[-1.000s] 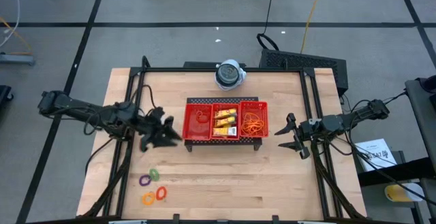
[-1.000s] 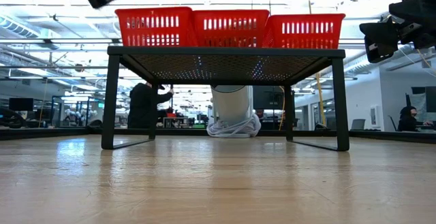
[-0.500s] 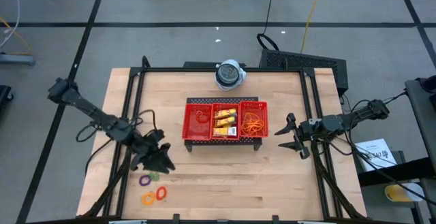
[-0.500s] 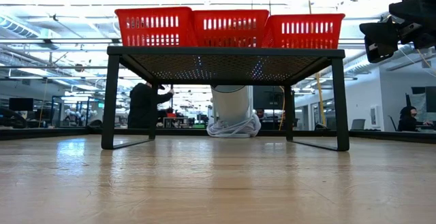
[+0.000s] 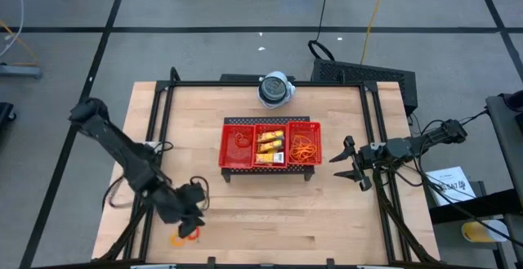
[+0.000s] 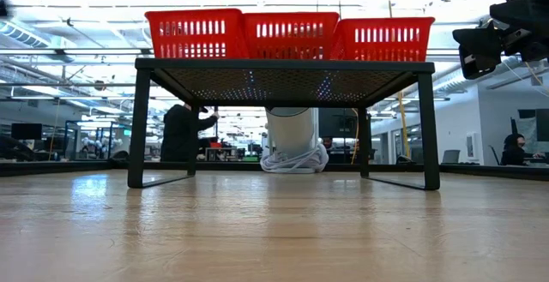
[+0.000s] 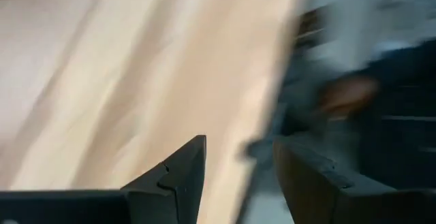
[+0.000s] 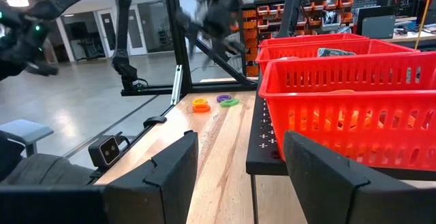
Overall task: Pick & Place Office Desk Supplies
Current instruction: Put the orange spring keychain into the left red bin
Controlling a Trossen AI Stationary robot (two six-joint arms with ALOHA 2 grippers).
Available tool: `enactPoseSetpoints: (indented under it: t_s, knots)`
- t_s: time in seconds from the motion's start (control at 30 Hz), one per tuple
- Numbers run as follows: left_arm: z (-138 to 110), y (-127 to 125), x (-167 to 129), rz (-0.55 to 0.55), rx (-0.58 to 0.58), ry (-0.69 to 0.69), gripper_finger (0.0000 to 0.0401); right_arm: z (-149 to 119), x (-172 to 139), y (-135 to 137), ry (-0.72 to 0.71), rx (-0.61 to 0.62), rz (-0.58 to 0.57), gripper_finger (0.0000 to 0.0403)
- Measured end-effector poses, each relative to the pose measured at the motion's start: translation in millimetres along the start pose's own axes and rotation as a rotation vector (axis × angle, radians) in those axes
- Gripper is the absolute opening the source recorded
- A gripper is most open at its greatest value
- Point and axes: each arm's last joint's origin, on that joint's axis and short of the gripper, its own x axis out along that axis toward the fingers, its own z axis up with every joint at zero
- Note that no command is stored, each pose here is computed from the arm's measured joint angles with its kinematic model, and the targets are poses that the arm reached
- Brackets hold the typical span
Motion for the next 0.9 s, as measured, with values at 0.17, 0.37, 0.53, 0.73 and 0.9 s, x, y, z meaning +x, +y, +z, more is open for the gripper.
enactPoseSetpoints:
  t_s: [0.17, 0.37, 0.53, 0.73, 0.9]
  knots:
    - [-21, 15, 31, 0.245, -0.164, 0.179, 0.0179, 0, 0, 0, 0.000, 0.000, 0.000, 0.0206]
    - [-36, 16, 63, 0.304, -0.180, 0.245, 0.0179, 0, 0, 0, 0.000, 0.000, 0.000, 0.0206]
    - [-39, 17, 83, 0.308, -0.170, 0.231, 0.0179, 0, 0, 0, 0.000, 0.000, 0.000, 0.0206]
    - [-42, 24, 98, 0.371, -0.163, 0.239, 0.0179, 0, 0, 0, 0.000, 0.000, 0.000, 0.0206]
    - [-44, 27, 103, 0.403, -0.160, 0.235, 0.0179, 0, 0, 0, -0.001, 0.000, 0.000, 0.0206]
